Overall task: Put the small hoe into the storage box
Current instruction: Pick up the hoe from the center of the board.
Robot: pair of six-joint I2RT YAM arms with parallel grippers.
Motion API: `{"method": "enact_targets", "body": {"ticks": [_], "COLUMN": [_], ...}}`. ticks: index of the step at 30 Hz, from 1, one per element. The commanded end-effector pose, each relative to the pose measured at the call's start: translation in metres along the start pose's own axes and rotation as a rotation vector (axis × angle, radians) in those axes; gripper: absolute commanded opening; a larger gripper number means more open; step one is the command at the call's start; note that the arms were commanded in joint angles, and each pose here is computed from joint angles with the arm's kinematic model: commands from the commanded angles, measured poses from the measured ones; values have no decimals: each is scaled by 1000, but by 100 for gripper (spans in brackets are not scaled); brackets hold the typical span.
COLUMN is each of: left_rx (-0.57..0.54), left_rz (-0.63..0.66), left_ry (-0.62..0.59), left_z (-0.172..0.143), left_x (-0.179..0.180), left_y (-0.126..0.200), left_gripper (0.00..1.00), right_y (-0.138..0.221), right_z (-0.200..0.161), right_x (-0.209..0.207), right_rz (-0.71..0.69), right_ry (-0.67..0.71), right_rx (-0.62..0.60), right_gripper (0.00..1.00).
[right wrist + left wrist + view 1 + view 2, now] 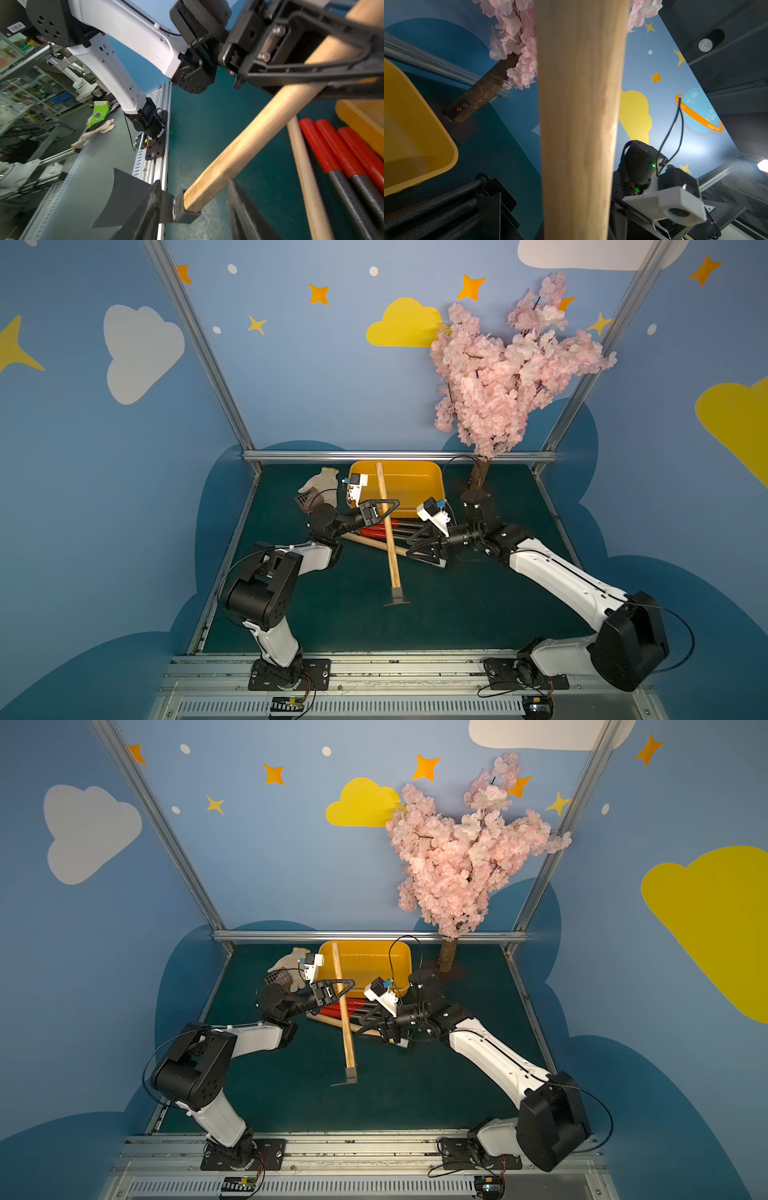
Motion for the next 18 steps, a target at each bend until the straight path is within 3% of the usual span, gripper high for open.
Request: {"method": "enact_targets", "body": {"ticks": [1,18], "left_rx": [-11,-21], "left_rz": [-57,-105], "left_ry": [-22,-51], "left_z": [9,21], "left_x": [-20,-36], "left_y": [-4,-17], "left_gripper": [3,3], "right_y": [-3,-43], "right_z": [20,6], "right_x": [-1,-40], "right_rz": [102,170], "right_ry": [53,-26], "right_rx": [-42,-16], "right_gripper": [59,59]}}
Point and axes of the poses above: each gripper's point midway between its finger pads, its own y axis back along the fingers, its own x axis along the line the jaws close on, z = x × y, the point moved 8 cm from there along y, back along the fingers, and after that the axes turned 4 degrees about -y, right-handed, at the moved point
